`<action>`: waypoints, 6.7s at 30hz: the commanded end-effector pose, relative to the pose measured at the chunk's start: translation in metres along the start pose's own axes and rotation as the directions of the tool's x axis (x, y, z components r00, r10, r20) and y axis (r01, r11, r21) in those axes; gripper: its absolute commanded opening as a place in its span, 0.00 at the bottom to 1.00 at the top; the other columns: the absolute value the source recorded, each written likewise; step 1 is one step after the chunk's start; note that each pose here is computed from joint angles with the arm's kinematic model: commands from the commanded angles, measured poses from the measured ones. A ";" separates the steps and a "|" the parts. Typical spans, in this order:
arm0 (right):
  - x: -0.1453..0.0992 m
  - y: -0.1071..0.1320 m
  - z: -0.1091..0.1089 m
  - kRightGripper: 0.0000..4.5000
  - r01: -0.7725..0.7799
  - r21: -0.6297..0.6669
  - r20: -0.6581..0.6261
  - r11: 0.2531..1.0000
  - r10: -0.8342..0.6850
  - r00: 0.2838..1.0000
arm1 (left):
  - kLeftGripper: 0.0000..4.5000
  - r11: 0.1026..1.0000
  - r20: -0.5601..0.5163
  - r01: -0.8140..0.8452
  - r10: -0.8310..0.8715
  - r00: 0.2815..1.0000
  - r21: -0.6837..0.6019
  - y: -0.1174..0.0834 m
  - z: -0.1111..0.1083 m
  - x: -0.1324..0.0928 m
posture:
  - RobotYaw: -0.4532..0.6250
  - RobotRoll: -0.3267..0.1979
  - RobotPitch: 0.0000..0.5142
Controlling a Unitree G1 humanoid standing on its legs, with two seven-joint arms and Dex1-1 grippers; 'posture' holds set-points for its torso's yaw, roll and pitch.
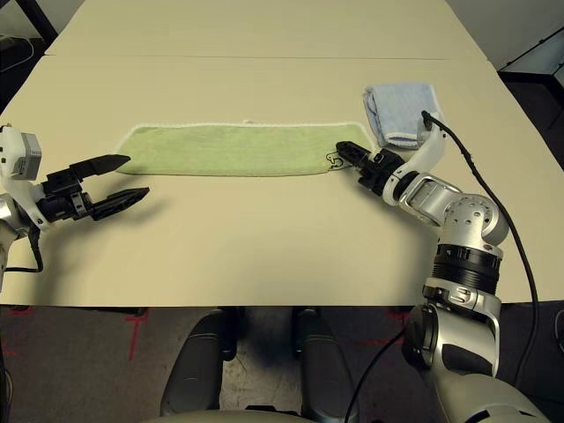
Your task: Fold the towel and set it aside.
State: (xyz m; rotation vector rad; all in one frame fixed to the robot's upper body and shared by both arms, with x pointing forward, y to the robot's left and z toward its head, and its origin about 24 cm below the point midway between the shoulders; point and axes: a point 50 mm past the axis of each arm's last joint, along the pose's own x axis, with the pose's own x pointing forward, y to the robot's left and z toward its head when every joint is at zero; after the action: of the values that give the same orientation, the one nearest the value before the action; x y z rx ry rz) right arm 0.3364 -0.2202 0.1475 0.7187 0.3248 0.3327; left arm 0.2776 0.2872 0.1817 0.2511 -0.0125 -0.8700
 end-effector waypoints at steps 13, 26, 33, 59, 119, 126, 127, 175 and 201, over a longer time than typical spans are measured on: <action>-0.011 -0.007 -0.006 0.00 0.020 0.012 -0.001 1.000 -0.020 1.000 | 1.00 1.000 -0.010 0.009 -0.009 1.000 -0.004 -0.001 0.000 -0.002 | 0.51 0.62 0.43; -0.038 -0.003 0.011 0.00 -0.085 -0.172 0.014 0.982 0.089 0.996 | 1.00 1.000 -0.011 0.019 -0.019 1.000 -0.011 -0.001 -0.001 0.001 | 0.49 0.62 0.43; -0.044 0.000 0.026 0.00 -0.130 -0.271 0.055 0.954 0.150 0.987 | 1.00 1.000 -0.010 0.026 -0.026 1.000 -0.012 0.000 -0.001 0.003 | 0.48 0.62 0.43; -0.056 -0.017 0.070 0.00 -0.026 -0.491 0.249 0.871 0.169 0.954 | 1.00 0.999 -0.007 0.038 -0.038 0.999 -0.009 0.001 0.002 0.007 | 0.48 0.62 0.41; 0.037 0.080 -0.038 0.00 -0.500 -0.668 -0.425 0.551 0.270 0.864 | 1.00 1.000 -0.007 0.024 -0.024 1.000 -0.015 0.000 0.000 0.008 | 0.51 0.62 0.43; 0.053 0.088 -0.041 0.25 -0.450 -0.614 -0.371 0.649 0.266 0.890 | 1.00 1.000 -0.007 0.022 -0.022 1.000 -0.016 0.000 0.000 0.009 | 0.51 0.62 0.43; 0.056 0.089 -0.041 0.33 -0.442 -0.613 -0.364 0.655 0.262 0.894 | 1.00 1.000 -0.006 0.022 -0.022 1.000 -0.017 0.000 0.000 0.009 | 0.51 0.62 0.43; 0.066 0.130 -0.053 0.99 -0.636 -0.660 -0.508 0.400 0.385 0.770 | 1.00 0.999 -0.010 0.029 -0.029 1.000 -0.018 -0.002 -0.002 0.014 | 0.51 0.62 0.41; 0.075 0.133 -0.074 0.99 -0.741 -0.574 -0.632 0.349 0.387 0.672 | 1.00 1.000 -0.021 0.021 -0.021 1.000 -0.023 -0.004 -0.004 0.009 | 0.52 0.62 0.40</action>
State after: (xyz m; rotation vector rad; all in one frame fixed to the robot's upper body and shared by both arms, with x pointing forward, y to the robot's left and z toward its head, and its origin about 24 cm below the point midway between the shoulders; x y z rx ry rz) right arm 0.3537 -0.0526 0.1760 -0.2139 0.2203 1.2479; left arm 0.2832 0.2784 0.1784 0.2372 0.0060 -0.8824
